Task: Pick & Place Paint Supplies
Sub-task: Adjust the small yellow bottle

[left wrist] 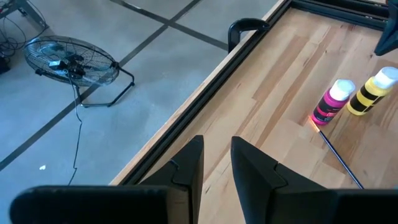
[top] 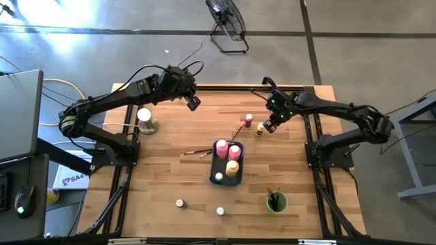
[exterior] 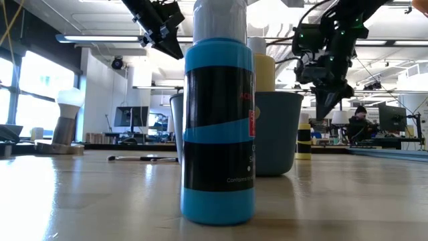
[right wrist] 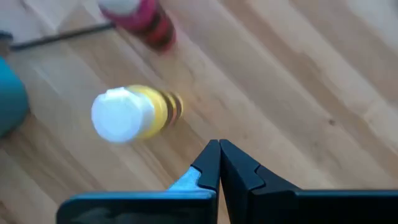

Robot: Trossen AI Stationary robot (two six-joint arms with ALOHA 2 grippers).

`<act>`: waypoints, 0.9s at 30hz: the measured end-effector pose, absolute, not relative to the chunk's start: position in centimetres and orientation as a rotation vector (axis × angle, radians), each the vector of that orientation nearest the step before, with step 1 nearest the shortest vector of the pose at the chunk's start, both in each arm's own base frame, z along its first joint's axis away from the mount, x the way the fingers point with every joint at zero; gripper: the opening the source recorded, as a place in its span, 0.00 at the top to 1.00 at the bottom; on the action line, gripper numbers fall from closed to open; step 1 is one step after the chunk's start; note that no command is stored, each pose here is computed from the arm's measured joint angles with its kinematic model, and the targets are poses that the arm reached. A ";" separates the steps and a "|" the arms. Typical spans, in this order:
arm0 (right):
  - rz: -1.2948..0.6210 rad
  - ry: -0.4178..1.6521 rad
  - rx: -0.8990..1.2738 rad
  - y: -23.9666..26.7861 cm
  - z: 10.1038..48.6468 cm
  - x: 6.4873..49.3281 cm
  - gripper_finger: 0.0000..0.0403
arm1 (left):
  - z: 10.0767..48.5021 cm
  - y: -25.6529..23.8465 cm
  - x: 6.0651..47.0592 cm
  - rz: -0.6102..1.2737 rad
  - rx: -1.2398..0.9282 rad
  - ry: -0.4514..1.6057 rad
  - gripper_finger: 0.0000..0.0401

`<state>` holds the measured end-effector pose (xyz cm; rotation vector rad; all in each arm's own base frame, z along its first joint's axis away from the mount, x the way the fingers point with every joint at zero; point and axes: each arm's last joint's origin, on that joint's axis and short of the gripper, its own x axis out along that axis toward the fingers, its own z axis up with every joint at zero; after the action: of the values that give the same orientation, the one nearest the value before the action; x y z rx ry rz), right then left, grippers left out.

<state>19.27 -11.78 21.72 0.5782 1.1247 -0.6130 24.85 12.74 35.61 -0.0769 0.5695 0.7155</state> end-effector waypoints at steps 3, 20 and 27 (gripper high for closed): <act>-0.591 1.170 0.601 -12.0 20.8 19.6 1.00 | 35.6 12.7 24.8 0.715 -0.077 0.569 0.81; -0.561 1.183 0.572 -13.9 19.4 19.9 1.00 | 35.6 12.7 24.8 0.715 -0.078 0.573 0.81; -0.557 1.184 0.595 -13.4 17.1 19.2 1.00 | 35.6 12.7 24.8 0.715 -0.078 0.572 0.81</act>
<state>19.16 -13.41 17.13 0.5951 1.1836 -0.5568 24.82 12.73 35.59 -0.0776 0.5725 0.7151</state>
